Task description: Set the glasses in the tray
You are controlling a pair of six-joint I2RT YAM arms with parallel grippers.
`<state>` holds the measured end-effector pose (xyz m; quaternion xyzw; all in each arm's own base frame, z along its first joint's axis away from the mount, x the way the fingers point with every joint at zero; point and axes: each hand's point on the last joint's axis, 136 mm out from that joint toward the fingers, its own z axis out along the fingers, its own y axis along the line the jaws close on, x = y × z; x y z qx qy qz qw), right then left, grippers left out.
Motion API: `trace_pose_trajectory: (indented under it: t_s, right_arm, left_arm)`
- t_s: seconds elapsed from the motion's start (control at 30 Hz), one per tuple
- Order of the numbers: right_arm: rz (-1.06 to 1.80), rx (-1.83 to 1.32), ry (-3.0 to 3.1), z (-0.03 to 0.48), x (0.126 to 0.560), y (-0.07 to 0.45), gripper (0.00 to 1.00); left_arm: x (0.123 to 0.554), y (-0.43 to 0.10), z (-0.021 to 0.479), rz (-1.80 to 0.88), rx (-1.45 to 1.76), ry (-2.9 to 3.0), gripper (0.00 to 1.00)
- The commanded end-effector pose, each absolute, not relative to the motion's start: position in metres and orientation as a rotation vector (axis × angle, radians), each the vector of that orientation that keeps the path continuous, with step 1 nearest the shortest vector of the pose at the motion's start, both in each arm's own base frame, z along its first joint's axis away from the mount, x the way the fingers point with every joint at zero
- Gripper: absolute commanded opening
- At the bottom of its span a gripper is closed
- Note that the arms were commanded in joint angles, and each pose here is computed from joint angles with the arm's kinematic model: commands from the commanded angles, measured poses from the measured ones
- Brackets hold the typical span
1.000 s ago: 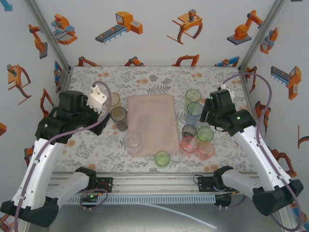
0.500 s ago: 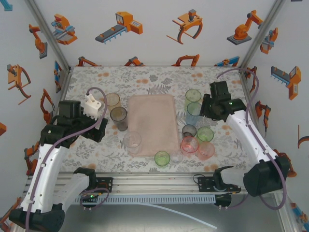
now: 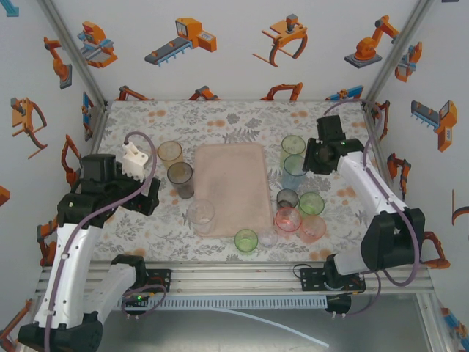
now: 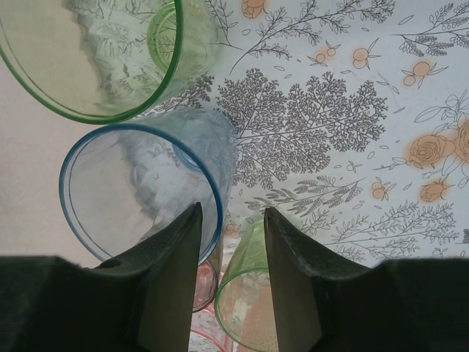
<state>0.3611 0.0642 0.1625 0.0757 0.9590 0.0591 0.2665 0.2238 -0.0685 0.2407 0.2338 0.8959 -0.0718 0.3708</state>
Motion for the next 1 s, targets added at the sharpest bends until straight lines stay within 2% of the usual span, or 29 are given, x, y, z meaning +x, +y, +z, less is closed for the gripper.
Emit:
trace_pose_trajectory:
  t_s: [0.0, 0.7, 0.97]
  right_arm:
    - [0.151, 0.167, 2.563, 0.172, 0.372, 0.063, 0.37]
    - [0.125, 0.138, 2.609, 0.160, 0.378, 0.062, 0.09]
    - [0.122, 0.125, 2.615, 0.168, 0.375, 0.061, 0.02]
  left_arm:
    - [0.225, -0.072, 0.242, -0.232, 0.576, 2.294, 0.84]
    - [0.218, -0.074, 0.238, -0.270, 0.563, 2.292, 0.85]
    - [0.217, -0.074, 0.238, -0.274, 0.563, 2.288, 0.85]
